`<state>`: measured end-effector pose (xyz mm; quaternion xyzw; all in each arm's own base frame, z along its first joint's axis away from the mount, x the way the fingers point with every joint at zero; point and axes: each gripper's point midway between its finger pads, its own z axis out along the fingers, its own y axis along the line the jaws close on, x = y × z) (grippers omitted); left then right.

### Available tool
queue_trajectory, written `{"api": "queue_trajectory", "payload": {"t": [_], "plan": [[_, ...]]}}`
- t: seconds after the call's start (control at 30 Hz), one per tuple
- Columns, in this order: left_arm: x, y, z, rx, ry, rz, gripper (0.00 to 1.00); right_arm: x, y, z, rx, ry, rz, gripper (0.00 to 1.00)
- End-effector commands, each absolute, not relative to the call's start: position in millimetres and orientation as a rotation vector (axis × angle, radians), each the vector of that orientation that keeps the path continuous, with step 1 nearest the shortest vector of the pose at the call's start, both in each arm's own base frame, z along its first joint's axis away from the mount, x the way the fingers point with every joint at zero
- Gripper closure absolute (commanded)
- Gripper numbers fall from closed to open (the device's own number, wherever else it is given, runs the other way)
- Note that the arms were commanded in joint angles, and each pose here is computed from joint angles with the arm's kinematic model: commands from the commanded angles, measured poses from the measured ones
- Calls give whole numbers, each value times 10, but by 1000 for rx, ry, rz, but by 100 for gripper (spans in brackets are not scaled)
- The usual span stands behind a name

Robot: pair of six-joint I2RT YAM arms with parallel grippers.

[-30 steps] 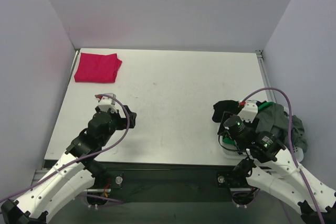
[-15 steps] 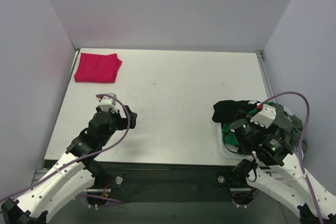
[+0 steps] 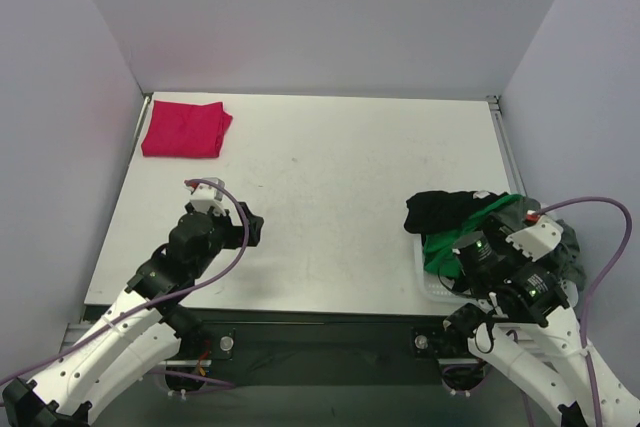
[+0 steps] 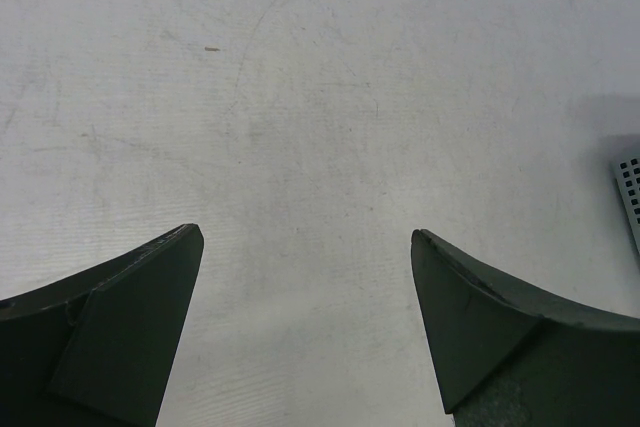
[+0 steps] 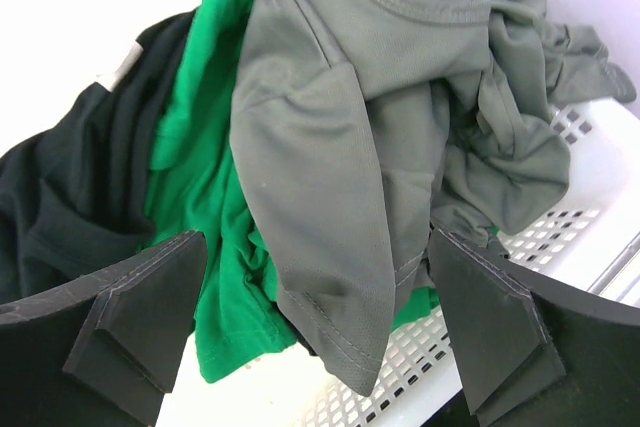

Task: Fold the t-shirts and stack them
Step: Grab crumpled tshirt from bin with the right arm

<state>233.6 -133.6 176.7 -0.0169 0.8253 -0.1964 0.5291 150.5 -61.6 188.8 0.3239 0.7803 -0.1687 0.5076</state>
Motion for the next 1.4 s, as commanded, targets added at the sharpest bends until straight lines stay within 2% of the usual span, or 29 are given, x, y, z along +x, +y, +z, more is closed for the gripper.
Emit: {"api": "queue_trajectory", "payload": {"t": [0.0, 0.53, 0.63, 0.67, 0.73, 0.83, 0.9, 0.93, 1.0, 1.23, 1.37], "plan": [[2359, -1422, 1895, -28, 1919, -526, 3, 1454, -729, 1833, 842, 1828, -468, 0], [2341, -1425, 1913, -31, 1912, -540, 3, 1418, -735, 1584, 963, 1768, -392, 4], [2339, -1436, 1912, -26, 1915, -545, 3, 1408, -741, 1546, 974, 1763, -385, 12], [2338, -1436, 1905, -26, 1916, -544, 3, 1415, -737, 1549, 974, 1760, -383, 21], [2338, -1436, 1912, -27, 1914, -546, 3, 1418, -735, 1548, 973, 1761, -384, 31], [2335, -1433, 1909, -26, 1915, -545, 3, 1425, -730, 1541, 971, 1765, -391, 39], [2332, -1436, 1913, -25, 1914, -547, 3, 1430, -723, 1542, 962, 1772, -395, 57], [2334, -1433, 1913, -28, 1914, -547, 3, 1441, -716, 1545, 960, 1774, -396, 78], [2334, -1433, 1913, -27, 1913, -546, 3, 1448, -710, 1553, 948, 1780, -401, 98], [2334, -1436, 1916, -26, 1912, -548, 3, 1522, -708, 1780, 875, 1786, -452, 100], [2334, -1438, 1923, -25, 1912, -548, 3, 1596, -748, 2364, 873, 1680, -413, 100]]}}
